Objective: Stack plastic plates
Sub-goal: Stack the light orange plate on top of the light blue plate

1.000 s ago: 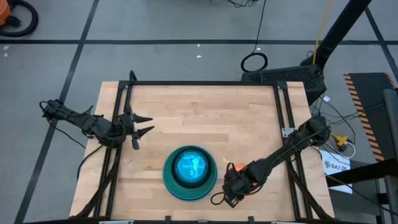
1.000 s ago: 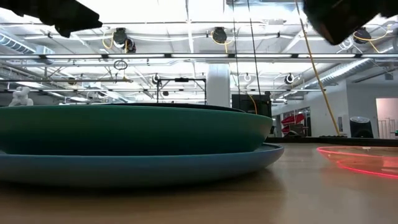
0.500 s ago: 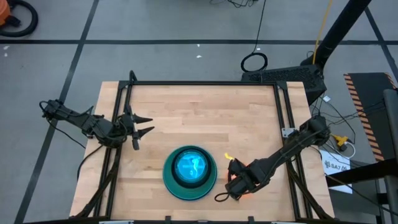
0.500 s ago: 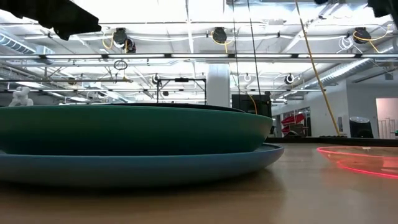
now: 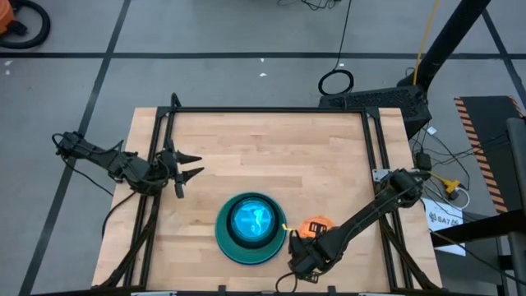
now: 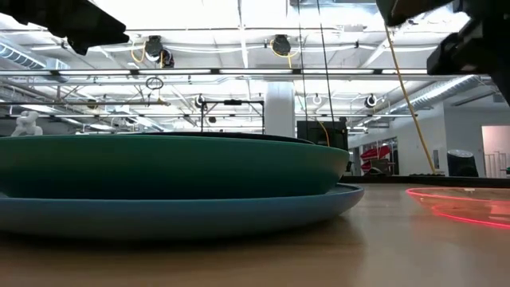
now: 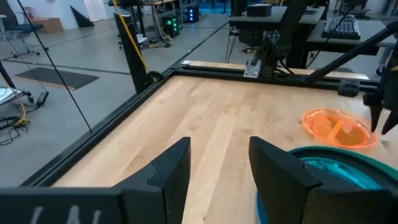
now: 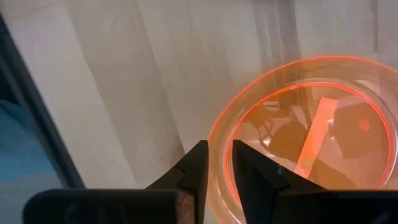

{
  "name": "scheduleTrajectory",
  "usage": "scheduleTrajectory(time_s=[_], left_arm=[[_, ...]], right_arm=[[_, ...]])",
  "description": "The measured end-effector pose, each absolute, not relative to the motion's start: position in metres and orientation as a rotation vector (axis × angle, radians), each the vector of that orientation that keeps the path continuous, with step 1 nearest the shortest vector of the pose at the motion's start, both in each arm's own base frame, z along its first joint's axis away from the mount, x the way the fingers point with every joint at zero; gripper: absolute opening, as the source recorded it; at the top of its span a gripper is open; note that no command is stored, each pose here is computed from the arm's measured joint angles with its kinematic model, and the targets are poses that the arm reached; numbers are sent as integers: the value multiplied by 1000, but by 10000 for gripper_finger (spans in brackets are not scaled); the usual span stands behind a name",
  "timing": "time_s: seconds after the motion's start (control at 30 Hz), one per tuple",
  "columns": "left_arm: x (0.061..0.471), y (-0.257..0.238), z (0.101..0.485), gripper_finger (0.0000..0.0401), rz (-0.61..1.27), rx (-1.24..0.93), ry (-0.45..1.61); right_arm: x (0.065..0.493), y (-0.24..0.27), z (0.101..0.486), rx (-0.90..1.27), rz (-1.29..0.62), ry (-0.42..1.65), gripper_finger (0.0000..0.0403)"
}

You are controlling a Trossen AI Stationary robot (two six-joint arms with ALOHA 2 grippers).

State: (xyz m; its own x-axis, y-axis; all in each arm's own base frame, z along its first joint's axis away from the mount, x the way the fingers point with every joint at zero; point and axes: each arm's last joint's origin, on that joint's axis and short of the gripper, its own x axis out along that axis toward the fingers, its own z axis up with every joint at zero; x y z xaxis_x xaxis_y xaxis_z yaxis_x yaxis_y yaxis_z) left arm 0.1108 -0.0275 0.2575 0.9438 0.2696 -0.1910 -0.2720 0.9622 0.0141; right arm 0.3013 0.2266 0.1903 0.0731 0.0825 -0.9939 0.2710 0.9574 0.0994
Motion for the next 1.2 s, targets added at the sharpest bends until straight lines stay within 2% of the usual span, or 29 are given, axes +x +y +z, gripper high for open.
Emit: scheduleTrajectory(time_s=[0.33,0.47,0.8,1.03,1.2], left_arm=[[110,-27,256,170,279,-26,209],[110,-27,254,170,282,-24,225],[110,-27,254,170,282,-25,227],[110,-27,253,170,284,-29,231],[110,-27,253,170,284,-32,231]], right_arm=[[300,231,187,260,-172,1464,157],[302,233,185,266,-162,1448,179],[304,232,181,352,-298,1406,172],[309,237,152,356,-369,1446,172],[310,237,146,349,-382,1455,164]])
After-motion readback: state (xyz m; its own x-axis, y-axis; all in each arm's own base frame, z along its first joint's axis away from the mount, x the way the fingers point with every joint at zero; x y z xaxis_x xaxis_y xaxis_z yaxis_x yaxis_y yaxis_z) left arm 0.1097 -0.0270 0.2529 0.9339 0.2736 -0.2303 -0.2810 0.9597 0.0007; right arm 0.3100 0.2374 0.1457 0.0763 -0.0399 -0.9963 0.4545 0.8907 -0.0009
